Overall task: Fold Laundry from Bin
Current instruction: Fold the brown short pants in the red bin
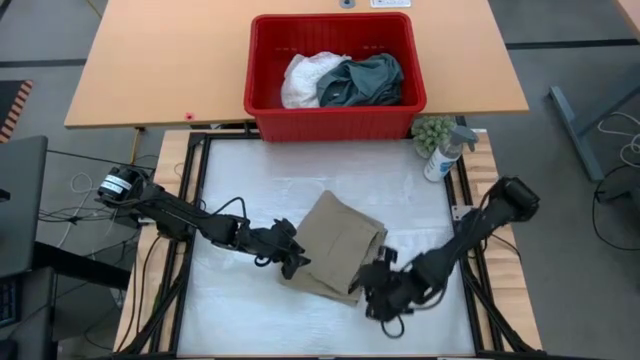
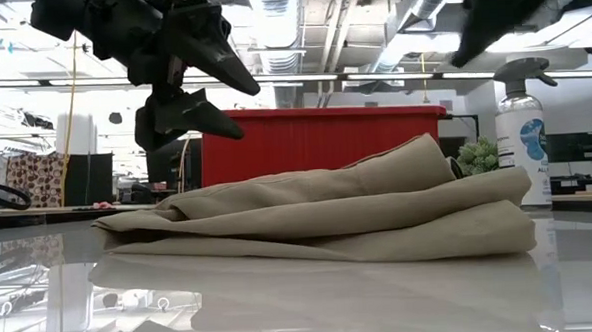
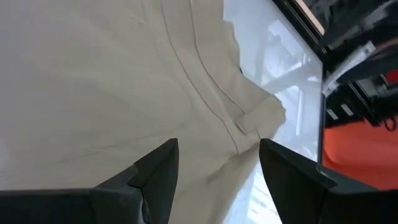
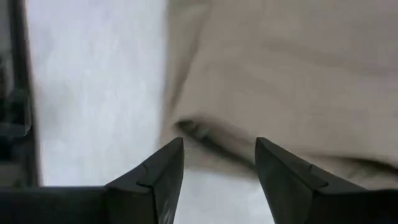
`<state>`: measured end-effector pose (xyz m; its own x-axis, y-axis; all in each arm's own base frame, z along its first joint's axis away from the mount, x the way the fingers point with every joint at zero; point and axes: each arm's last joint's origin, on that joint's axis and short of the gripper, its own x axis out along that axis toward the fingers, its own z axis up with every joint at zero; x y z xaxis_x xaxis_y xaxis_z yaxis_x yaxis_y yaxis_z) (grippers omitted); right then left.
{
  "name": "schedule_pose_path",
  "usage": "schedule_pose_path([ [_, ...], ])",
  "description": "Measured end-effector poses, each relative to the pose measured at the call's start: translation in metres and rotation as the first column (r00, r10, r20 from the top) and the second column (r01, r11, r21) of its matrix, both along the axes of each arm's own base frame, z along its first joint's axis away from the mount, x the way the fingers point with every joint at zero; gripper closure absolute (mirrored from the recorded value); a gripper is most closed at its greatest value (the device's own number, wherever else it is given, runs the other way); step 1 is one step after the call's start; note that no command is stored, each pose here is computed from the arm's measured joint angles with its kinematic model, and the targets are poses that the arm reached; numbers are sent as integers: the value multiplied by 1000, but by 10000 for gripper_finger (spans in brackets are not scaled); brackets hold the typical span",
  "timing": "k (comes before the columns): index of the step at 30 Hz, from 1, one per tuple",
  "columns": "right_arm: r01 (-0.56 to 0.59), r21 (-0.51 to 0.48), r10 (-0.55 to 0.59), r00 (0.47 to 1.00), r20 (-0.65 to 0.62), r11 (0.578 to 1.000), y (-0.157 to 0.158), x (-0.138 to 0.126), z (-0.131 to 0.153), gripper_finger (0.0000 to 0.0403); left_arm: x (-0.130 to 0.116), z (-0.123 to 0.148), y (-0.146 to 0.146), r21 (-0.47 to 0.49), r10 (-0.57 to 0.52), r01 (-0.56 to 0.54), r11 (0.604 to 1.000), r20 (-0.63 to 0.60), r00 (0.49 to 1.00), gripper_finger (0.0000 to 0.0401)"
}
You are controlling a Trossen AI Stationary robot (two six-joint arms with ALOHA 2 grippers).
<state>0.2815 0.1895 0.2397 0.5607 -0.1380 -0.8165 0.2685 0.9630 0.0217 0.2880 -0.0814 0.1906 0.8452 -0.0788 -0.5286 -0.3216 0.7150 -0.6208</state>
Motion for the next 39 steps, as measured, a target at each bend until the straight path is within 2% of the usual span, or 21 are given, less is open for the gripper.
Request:
schedule_pose_path([
  [5, 9, -53, -13, 998, -67, 999, 4, 14, -27, 190, -6, -1, -19, -12, -199, 199, 980, -21, 980, 191],
  [10, -36, -126, 21, 992, -121, 991, 1, 25, -44, 193, -21, -6, -44, 71, -316, 322, 944, -76, 946, 191],
  [13, -87, -185, 59, 986, -153, 979, 1, 28, -52, 194, -24, -6, -52, 127, -304, 311, 942, -66, 950, 191],
  [18, -140, -280, 94, 981, -171, 950, -4, 31, -56, 194, -25, -6, -52, 210, -218, 226, 951, -60, 974, 191],
  [22, -208, -315, 148, 967, -206, 926, -10, 35, -56, 194, -25, -7, -51, 252, -221, 230, 940, -62, 973, 191],
  [30, -241, -282, 183, 959, -218, 928, -11, 37, -58, 194, -12, -32, -59, 218, -251, 260, 941, -67, 966, 191],
  [34, -264, -261, 206, 951, -231, 929, -9, 33, -65, 194, -6, -38, -57, 206, -229, 237, 949, -62, 971, 191],
  [36, -296, -278, 233, 942, -240, 914, -8, 31, -68, 194, -5, -41, -55, 211, -219, 230, 950, -73, 973, 191],
  [39, -285, -329, 213, 948, -237, 900, -11, 31, -69, 194, -3, -44, -56, 204, -223, 233, 951, -73, 972, 191],
])
